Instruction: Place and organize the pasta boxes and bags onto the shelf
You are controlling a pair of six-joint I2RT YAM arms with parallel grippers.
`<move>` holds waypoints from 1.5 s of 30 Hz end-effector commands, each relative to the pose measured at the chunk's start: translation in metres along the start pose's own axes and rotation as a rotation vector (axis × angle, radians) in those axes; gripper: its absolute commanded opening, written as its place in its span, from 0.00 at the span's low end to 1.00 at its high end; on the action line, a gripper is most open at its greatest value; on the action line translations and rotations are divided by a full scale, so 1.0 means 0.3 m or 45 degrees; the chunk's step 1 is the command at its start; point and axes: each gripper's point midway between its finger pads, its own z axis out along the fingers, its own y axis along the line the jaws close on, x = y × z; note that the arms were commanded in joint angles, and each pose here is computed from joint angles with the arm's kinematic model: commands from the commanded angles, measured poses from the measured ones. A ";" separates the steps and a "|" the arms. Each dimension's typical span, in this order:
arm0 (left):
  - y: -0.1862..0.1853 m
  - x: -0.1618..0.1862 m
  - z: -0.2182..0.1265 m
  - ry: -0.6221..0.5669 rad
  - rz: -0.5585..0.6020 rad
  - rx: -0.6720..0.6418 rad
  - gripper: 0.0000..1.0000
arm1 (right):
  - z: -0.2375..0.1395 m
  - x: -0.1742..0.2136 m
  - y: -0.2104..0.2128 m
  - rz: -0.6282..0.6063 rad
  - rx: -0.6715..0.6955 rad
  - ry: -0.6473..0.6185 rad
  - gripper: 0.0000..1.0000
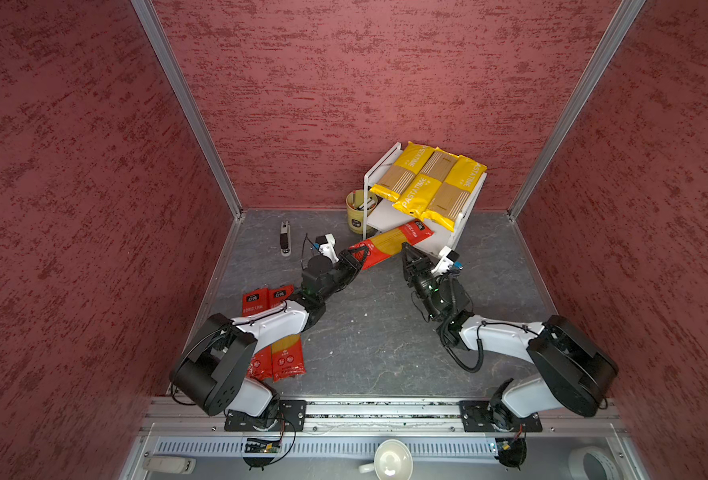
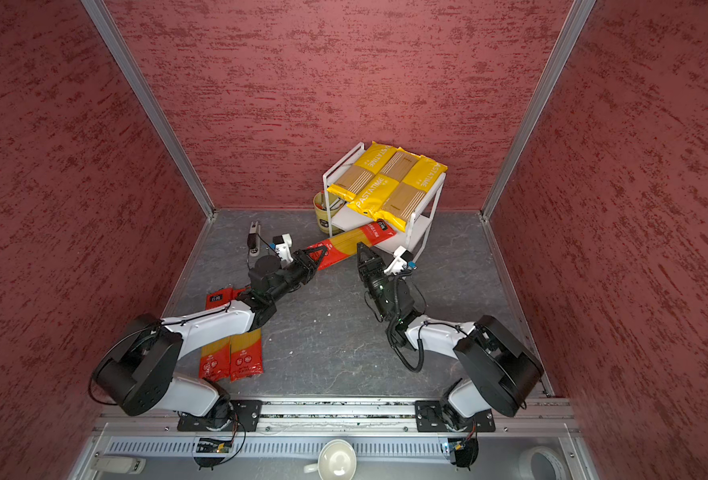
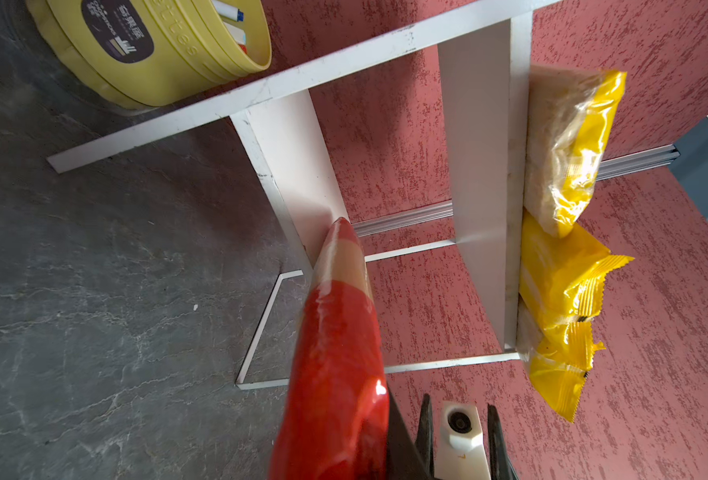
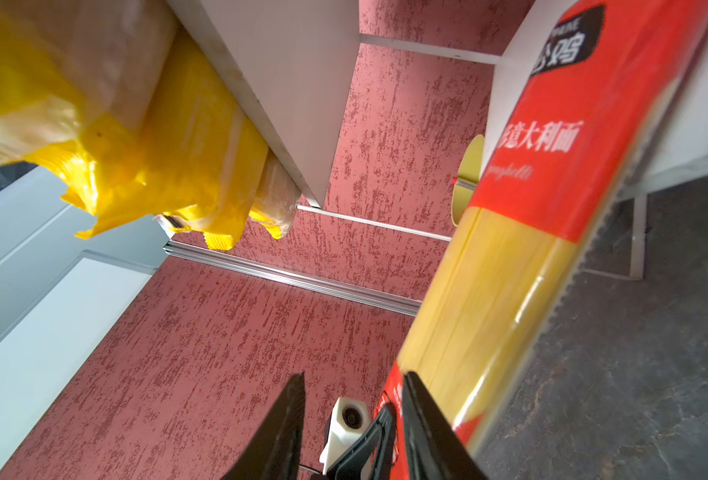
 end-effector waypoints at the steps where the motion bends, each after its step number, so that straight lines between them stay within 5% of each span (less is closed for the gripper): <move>1: -0.192 -0.062 0.009 -0.074 0.089 0.232 0.00 | -0.035 -0.003 -0.003 0.037 0.015 0.023 0.41; 4: -0.198 -0.068 0.063 -0.075 0.188 0.189 0.00 | -0.063 0.006 -0.040 0.029 0.076 0.055 0.41; 19: -0.050 -0.076 0.367 -0.202 0.204 0.015 0.00 | -0.201 -0.015 -0.209 -0.045 0.383 0.080 0.42; 25: 0.018 -0.061 0.381 -0.266 0.193 -0.085 0.01 | -0.201 0.000 -0.228 -0.061 0.413 0.112 0.42; 34: 0.061 -0.013 0.387 -0.203 0.149 -0.136 0.19 | -0.168 0.081 -0.269 -0.146 0.550 0.283 0.42; 45: 0.061 -0.074 0.327 -0.325 0.142 -0.133 0.00 | -0.126 0.147 -0.275 -0.212 0.627 0.377 0.42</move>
